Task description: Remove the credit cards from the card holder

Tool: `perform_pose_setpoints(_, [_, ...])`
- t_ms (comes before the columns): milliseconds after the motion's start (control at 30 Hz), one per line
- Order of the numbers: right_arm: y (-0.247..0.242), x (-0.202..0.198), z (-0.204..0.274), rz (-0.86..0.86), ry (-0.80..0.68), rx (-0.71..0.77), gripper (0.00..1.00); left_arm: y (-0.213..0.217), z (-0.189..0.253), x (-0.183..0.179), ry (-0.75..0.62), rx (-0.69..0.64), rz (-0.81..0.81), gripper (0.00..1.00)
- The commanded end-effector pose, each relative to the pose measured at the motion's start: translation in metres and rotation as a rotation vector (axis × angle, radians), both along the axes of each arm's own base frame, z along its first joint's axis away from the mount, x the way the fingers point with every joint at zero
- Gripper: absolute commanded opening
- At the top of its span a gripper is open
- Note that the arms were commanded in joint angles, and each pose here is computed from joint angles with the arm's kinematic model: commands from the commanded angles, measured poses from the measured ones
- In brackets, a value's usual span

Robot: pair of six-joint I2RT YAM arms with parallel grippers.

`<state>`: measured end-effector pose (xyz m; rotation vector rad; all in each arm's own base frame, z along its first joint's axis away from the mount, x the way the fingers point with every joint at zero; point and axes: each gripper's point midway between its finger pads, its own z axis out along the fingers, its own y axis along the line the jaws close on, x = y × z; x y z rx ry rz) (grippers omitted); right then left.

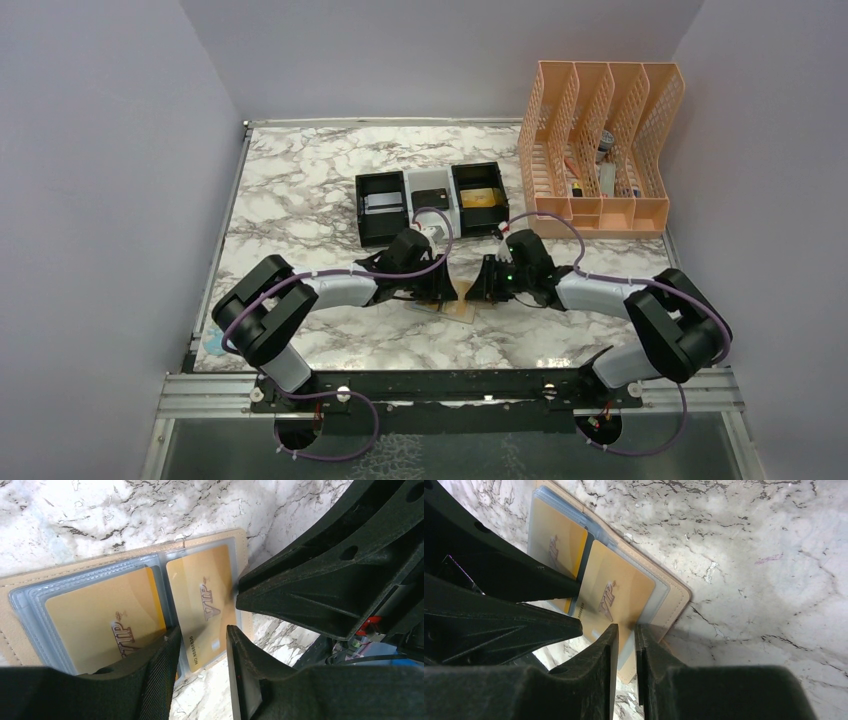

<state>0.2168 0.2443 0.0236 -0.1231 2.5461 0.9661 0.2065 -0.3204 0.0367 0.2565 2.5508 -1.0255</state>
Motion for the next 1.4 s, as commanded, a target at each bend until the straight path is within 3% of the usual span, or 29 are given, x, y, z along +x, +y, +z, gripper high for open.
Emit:
perform_pose_setpoints(0, [-0.016, -0.001, -0.016, -0.063, 0.007, -0.069, 0.19, -0.010, 0.005, 0.000, 0.003, -0.052, -0.002, 0.40])
perform_pose_setpoints(167, [-0.018, -0.002, -0.019, -0.071, 0.015, -0.074, 0.17, -0.018, 0.007, -0.003, 0.047, -0.118, 0.015, 0.34])
perform_pose_setpoints(1367, [-0.019, -0.007, -0.029, -0.084, 0.039, -0.070, 0.13, -0.007, 0.031, 0.005, 0.030, -0.199, 0.138, 0.09])
